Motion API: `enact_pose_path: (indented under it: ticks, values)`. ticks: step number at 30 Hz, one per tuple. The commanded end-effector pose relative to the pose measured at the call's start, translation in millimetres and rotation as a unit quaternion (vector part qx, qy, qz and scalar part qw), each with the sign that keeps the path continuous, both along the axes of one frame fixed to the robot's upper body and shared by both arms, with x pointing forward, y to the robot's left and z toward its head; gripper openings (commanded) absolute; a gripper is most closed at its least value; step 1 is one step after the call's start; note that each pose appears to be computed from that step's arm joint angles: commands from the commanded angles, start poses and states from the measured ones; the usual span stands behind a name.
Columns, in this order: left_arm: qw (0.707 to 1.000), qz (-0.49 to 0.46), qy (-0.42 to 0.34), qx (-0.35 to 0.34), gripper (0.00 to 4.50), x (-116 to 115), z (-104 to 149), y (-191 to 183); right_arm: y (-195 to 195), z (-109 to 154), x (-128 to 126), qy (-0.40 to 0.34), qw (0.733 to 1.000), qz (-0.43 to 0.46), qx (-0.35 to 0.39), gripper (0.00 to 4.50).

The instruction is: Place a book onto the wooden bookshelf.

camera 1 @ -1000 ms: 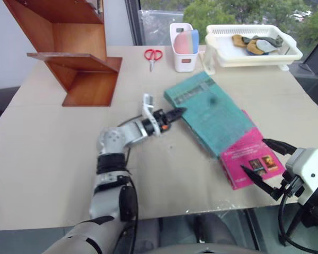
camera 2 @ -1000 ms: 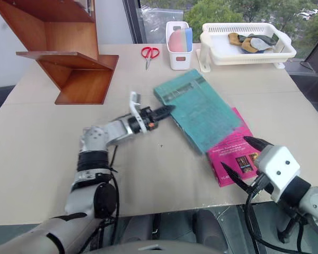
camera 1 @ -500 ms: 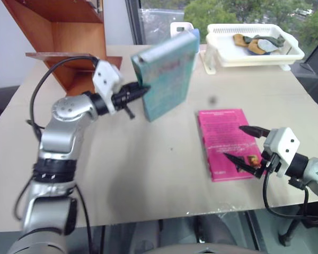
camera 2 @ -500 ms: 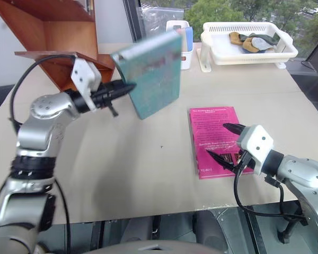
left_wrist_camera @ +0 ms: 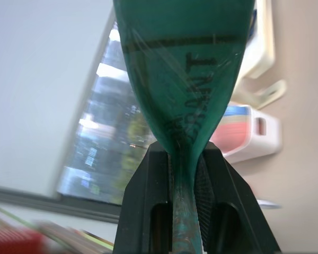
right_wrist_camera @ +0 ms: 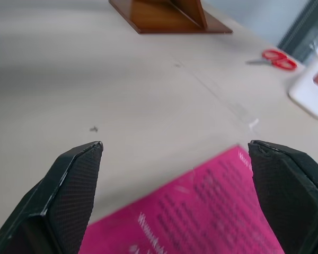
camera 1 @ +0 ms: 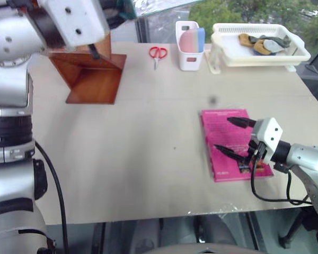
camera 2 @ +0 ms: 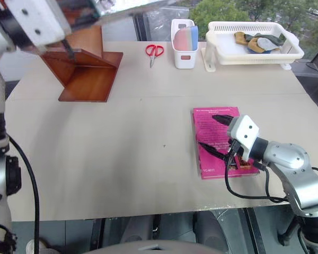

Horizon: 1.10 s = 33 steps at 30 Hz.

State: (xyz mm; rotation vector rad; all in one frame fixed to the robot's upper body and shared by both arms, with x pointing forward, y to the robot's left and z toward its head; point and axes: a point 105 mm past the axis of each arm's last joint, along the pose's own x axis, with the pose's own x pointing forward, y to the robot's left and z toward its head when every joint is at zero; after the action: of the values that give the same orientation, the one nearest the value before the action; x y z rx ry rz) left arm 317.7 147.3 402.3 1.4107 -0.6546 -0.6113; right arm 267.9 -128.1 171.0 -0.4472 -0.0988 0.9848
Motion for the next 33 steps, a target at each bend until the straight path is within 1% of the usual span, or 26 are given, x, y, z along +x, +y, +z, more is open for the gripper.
enact_pose_path:
  ticks: [1, 3, 5, 7, 10, 12, 15, 17, 19, 21, 23, 27, 29, 30, 31, 33]
  values:
    - [0.996, 0.068, 0.021, 0.054, 0.21, 5, 7, 21, 2, 14, 4, -0.031, 0.999, 0.005, 0.017, 4.5]
    - [0.984, 0.139, 0.066, 0.09, 0.21, 13, -1, 47, 1, 24, 8, -0.045, 0.999, 0.003, 0.031, 4.5]
    - [0.969, 0.2, 0.096, 0.107, 0.21, 17, -2, 71, 2, 35, 9, -0.059, 0.997, 0.005, 0.045, 4.5]
    - [0.958, 0.239, 0.12, 0.105, 0.21, 17, 0, 86, 1, 45, 10, -0.07, 0.996, 0.005, 0.057, 4.5]
    - [0.951, 0.262, 0.124, 0.111, 0.21, 17, 6, 93, 1, 54, 12, -0.084, 0.995, 0.005, 0.06, 4.5]
    - [0.941, 0.291, 0.124, 0.123, 0.21, 22, 5, 103, 3, 61, 14, -0.092, 0.994, 0.007, 0.066, 4.5]
    - [0.919, 0.341, 0.132, 0.147, 0.21, 31, -3, 121, 6, 68, 18, -0.105, 0.992, 0.008, 0.067, 4.5]
    - [0.896, 0.393, 0.134, 0.158, 0.21, 39, -5, 138, 9, 79, 23, -0.128, 0.989, 0.008, 0.071, 4.5]
    - [0.884, 0.412, 0.149, 0.166, 0.21, 40, -6, 146, 14, 96, 24, -0.154, 0.984, 0.007, 0.086, 4.5]
    - [0.883, 0.409, 0.161, 0.163, 0.21, 42, -6, 145, 17, 106, 26, -0.172, 0.981, 0.002, 0.089, 4.5]
    - [0.884, 0.407, 0.163, 0.162, 0.21, 45, -6, 142, 21, 110, 25, -0.178, 0.98, 0.006, 0.089, 4.5]
    - [0.871, 0.429, 0.171, 0.168, 0.21, 55, -16, 155, 25, 112, 26, -0.184, 0.979, 0.005, 0.089, 4.5]
    - [0.865, 0.438, 0.171, 0.172, 1.13, 58, -19, 161, 27, 112, 27, -0.185, 0.979, 0.005, 0.087, 4.5]
    - [0.867, 0.436, 0.173, 0.168, 1.47, 58, -20, 161, 28, 113, 26, -0.185, 0.979, 0.007, 0.087, 4.5]
    - [0.869, 0.433, 0.175, 0.166, 1.93, 59, -21, 160, 28, 113, 26, -0.185, 0.979, 0.007, 0.087, 4.5]
    - [0.871, 0.43, 0.176, 0.16, 3.01, 59, -21, 160, 28, 113, 26, -0.184, 0.979, 0.008, 0.087, 4.5]
